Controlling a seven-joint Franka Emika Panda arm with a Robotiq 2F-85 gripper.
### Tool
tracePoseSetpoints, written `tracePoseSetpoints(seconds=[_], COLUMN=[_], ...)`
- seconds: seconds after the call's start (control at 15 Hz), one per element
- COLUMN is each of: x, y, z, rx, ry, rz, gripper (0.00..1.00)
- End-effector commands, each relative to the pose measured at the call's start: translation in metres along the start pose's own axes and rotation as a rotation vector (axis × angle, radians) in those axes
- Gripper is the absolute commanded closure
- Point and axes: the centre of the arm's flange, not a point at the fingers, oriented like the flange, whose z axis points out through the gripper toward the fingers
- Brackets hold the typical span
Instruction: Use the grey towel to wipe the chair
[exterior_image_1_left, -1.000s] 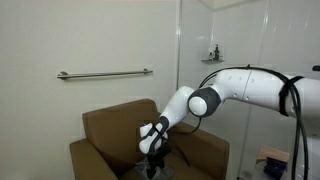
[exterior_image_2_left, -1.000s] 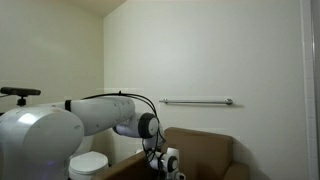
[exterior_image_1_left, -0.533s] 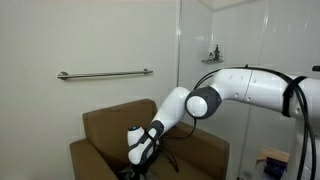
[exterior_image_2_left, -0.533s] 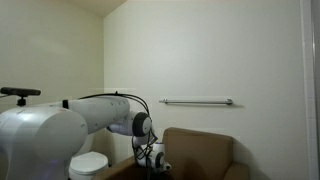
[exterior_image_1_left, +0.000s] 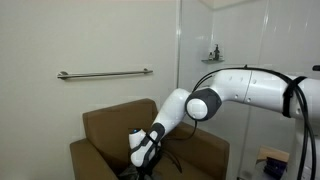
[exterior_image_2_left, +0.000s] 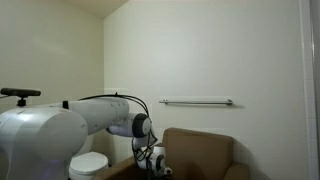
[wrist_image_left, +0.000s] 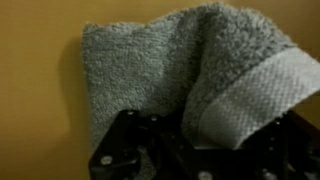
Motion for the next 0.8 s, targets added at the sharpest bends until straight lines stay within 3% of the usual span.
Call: tracePoseSetpoints(seconds=[0.0,0.4,0.53,0.73], x=[-0.011,-0.041,-0.054,-0.074], y=[0.067,0.126,0.118,0.078], z=[0.038,0.034,0.028,0.027], rx=[0.006,0.008,0.019,0.064], ry=[-0.142,-0.253,-0.283,-0.323], rz=[0.122,0.258,0.236,0.163], gripper=[0.97,0.97,0.97,0.97])
